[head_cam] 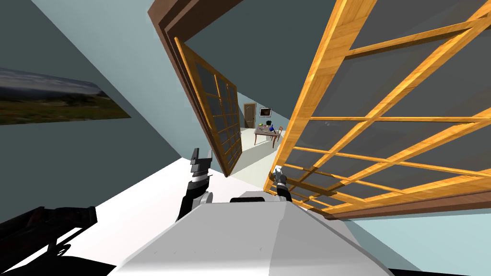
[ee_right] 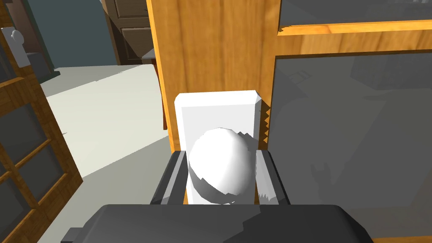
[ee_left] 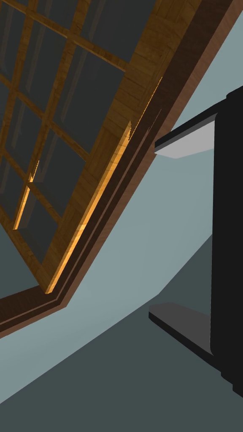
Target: Push the door open
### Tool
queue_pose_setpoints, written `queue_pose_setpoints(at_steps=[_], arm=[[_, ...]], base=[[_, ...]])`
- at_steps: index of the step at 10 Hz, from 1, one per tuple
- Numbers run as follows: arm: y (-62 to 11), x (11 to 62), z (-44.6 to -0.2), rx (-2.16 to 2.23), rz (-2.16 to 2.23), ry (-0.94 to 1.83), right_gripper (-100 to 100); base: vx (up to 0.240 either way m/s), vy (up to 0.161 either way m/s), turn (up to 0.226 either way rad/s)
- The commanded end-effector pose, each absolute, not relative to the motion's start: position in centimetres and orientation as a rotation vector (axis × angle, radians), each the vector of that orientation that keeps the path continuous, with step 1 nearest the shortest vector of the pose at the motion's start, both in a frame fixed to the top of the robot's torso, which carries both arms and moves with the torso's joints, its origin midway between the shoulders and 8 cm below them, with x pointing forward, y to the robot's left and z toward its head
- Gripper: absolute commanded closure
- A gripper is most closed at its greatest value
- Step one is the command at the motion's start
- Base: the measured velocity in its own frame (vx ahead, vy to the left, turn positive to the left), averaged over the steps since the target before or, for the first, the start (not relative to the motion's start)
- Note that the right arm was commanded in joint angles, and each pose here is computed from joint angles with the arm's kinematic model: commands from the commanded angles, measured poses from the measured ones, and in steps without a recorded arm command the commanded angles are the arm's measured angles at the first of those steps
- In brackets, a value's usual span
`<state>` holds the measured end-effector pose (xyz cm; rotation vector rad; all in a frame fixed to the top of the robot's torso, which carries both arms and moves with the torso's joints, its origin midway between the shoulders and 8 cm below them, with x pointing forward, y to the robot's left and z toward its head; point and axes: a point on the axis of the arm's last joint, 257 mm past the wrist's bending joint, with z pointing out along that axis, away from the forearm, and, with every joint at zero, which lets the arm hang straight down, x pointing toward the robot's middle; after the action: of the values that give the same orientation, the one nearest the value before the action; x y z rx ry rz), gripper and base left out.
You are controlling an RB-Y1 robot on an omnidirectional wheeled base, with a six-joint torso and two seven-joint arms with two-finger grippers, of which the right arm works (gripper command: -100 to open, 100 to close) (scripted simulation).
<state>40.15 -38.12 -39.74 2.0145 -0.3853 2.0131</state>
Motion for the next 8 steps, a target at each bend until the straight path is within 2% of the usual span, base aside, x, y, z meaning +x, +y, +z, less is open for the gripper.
queue_pose_setpoints(at_steps=[1, 5, 8], arm=[[-38.0, 40.1, -39.8, 2.016, 2.014, -0.386, 100], [-39.4, 39.8, -39.7, 1.992, 1.993, -0.417, 100], [-40.7, 39.5, -39.7, 1.969, 1.972, -0.449, 100]], base=[[0.0, 0.0, 0.0], [0.146, -0.007, -0.03], [0.214, -0.035, -0.029]])
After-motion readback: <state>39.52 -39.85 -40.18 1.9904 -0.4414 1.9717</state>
